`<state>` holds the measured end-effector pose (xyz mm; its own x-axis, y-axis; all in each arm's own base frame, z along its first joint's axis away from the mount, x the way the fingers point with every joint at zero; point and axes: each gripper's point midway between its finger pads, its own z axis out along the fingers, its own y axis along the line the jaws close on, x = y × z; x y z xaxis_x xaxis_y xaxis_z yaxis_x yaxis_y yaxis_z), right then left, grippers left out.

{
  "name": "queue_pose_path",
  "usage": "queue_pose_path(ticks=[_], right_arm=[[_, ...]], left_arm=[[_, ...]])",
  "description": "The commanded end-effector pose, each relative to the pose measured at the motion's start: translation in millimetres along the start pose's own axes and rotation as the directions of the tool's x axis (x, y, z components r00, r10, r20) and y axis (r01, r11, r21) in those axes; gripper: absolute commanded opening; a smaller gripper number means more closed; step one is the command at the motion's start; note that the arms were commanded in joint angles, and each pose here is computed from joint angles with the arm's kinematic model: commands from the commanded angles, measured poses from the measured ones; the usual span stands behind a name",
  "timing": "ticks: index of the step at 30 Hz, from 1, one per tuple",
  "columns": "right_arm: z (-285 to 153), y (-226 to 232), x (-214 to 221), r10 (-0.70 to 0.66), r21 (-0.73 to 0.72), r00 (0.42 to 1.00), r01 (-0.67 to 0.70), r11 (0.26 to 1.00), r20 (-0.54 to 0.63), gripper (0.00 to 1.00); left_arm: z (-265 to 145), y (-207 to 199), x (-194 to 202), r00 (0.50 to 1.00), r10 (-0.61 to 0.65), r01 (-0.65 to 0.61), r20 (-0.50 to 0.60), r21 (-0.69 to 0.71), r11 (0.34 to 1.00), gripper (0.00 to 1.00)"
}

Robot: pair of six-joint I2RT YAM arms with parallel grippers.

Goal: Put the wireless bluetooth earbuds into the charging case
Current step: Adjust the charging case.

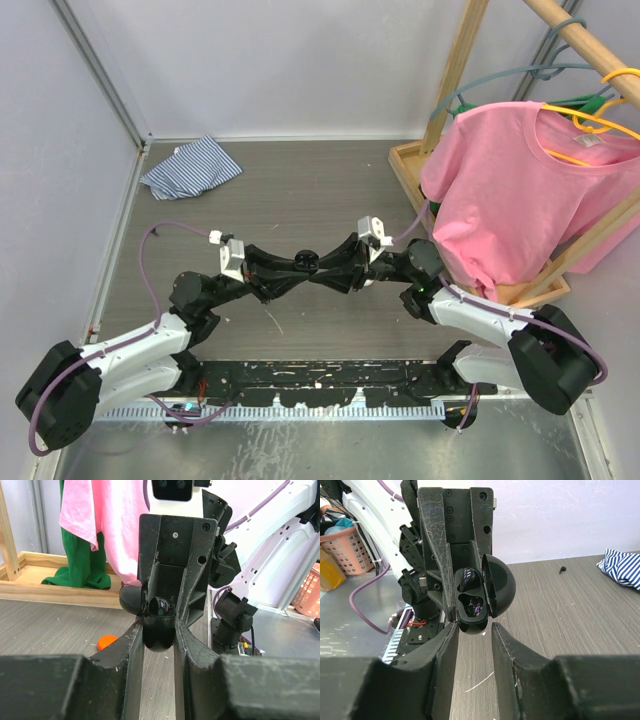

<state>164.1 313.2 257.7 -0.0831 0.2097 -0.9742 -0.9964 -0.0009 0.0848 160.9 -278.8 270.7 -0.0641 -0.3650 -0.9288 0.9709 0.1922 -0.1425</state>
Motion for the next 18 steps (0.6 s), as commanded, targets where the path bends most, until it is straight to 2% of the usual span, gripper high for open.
queue_pose_path(ticks=[1,8,18], right_arm=[[2,11,-29,-0.097,-0.035,0.992,0.1,0.994,0.082,0.41],[-2,13,-30,-0.05,-0.013,0.995,0.051,0.999,0.086,0.49],[0,16,-42,0.062,-0.02,0.986,-0.06,0.998,0.155,0.46]], left_arm=[[8,-10,-27,0.996,0.05,-0.054,0.072,0.047,0.997,0.01],[3,-4,-28,0.993,0.094,-0.094,0.074,0.002,0.996,0.01],[3,-9,-34,0.99,0.108,-0.111,0.09,0.018,0.994,0.0]])
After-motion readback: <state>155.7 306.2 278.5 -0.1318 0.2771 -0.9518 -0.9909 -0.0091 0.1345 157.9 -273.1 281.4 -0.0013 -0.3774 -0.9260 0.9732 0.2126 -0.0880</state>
